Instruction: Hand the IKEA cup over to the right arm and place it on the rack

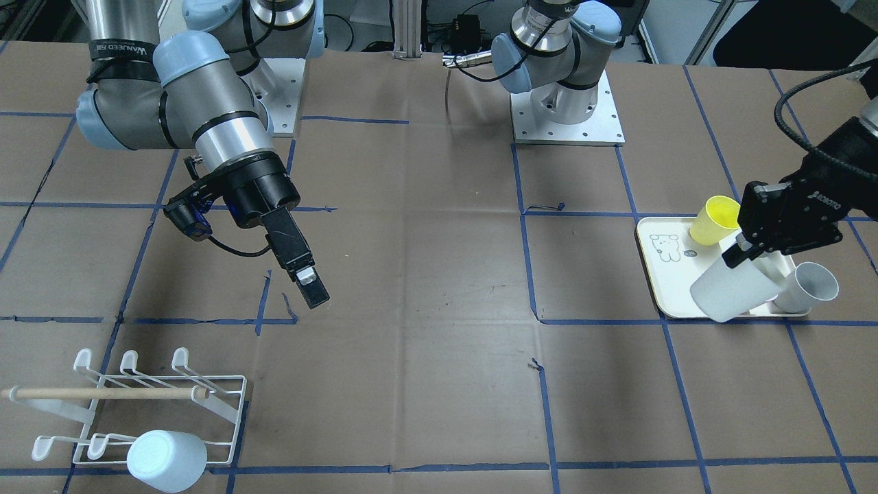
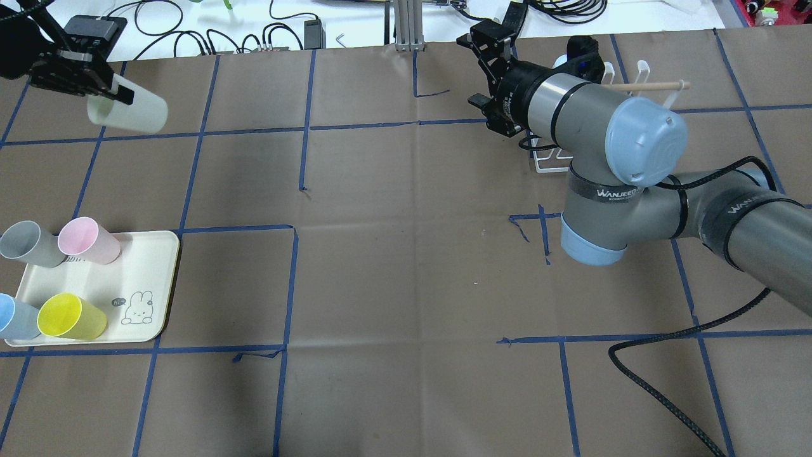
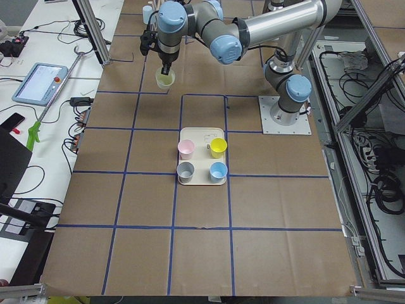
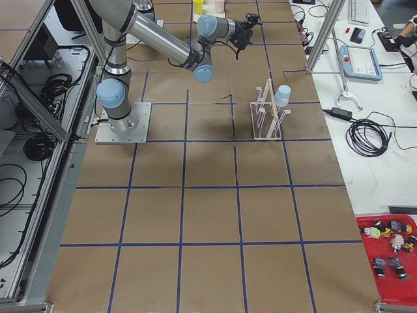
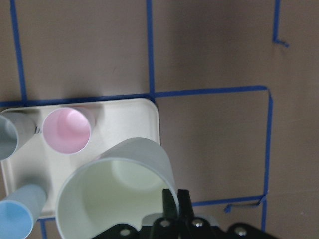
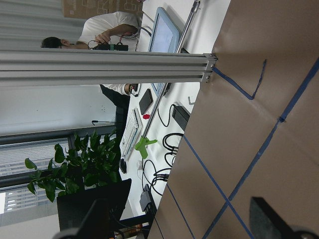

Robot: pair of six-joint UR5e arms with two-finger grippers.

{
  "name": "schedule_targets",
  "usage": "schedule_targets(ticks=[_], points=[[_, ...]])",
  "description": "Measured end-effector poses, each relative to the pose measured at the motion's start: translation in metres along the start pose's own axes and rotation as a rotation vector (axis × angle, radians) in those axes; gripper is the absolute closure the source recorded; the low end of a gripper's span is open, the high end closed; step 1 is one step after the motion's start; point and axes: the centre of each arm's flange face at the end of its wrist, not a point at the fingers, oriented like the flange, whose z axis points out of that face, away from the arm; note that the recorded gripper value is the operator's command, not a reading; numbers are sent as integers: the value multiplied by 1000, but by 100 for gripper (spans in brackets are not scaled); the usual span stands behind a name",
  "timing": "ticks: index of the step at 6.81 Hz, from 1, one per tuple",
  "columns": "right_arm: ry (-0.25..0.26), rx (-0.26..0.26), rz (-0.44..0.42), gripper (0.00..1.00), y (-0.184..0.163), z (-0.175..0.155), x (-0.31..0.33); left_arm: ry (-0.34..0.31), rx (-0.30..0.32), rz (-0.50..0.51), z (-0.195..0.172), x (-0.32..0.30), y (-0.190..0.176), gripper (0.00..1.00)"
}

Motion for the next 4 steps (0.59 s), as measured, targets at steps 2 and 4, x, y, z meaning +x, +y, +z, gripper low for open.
schedule_targets(ticks=[2, 4], points=[[2, 0, 4, 0, 0, 0, 0, 127, 240, 158, 22, 27, -19, 100], [5, 0, 10, 0, 0, 0, 1, 202, 433, 338, 64, 50, -4, 100]])
